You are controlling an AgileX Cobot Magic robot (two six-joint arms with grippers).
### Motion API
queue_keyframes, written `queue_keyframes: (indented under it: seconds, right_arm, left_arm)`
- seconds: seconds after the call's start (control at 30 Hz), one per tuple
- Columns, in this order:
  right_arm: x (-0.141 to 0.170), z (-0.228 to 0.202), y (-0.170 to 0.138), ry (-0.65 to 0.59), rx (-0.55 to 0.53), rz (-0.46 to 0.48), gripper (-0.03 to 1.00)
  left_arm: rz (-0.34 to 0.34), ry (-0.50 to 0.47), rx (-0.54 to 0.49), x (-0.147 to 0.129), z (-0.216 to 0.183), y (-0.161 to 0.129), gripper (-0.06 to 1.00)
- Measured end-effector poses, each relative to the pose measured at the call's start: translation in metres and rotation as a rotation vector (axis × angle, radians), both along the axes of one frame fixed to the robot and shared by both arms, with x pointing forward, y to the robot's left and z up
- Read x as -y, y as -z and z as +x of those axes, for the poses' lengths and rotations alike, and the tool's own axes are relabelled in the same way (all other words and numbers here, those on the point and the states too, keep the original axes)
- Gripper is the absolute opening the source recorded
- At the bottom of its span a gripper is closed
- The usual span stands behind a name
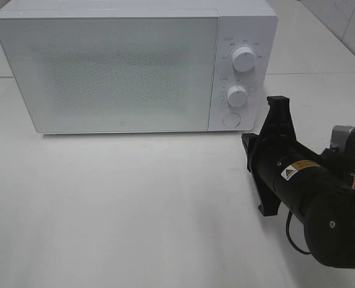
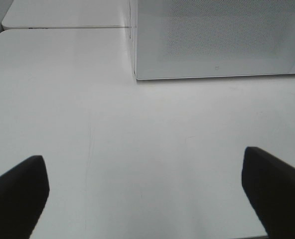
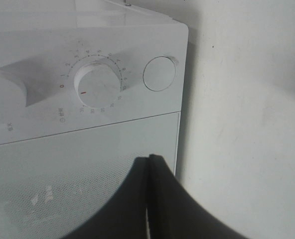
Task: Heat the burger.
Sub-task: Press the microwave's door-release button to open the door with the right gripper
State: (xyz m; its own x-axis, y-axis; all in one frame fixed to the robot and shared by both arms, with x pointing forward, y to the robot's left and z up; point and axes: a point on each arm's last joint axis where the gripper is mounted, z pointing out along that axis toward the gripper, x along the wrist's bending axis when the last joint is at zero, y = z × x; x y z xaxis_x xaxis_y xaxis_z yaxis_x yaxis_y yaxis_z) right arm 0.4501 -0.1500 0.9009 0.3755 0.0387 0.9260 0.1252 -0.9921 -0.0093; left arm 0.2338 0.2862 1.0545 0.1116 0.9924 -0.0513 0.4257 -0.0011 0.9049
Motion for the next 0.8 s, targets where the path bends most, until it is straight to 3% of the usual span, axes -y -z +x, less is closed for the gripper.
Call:
queue_keyframes:
  seconds: [0.27, 0.57, 0.8]
  right_arm:
    - [-0.002, 0.023, 0.005, 0.022, 0.009, 0.011, 0.01]
    - [-0.003, 0.050, 0.021, 0.050, -0.071, 0.010, 0.01]
    - [-0.004, 0.070, 0.024, 0.054, -0.072, 0.016, 0.01]
  left_arm:
    - [0.000, 0.000, 0.000, 0.000, 0.000, 0.000, 0.99]
    - [0.000, 0.000, 0.000, 0.000, 0.000, 0.000, 0.99]
    - [0.000, 0.000, 0.000, 0.000, 0.000, 0.000, 0.99]
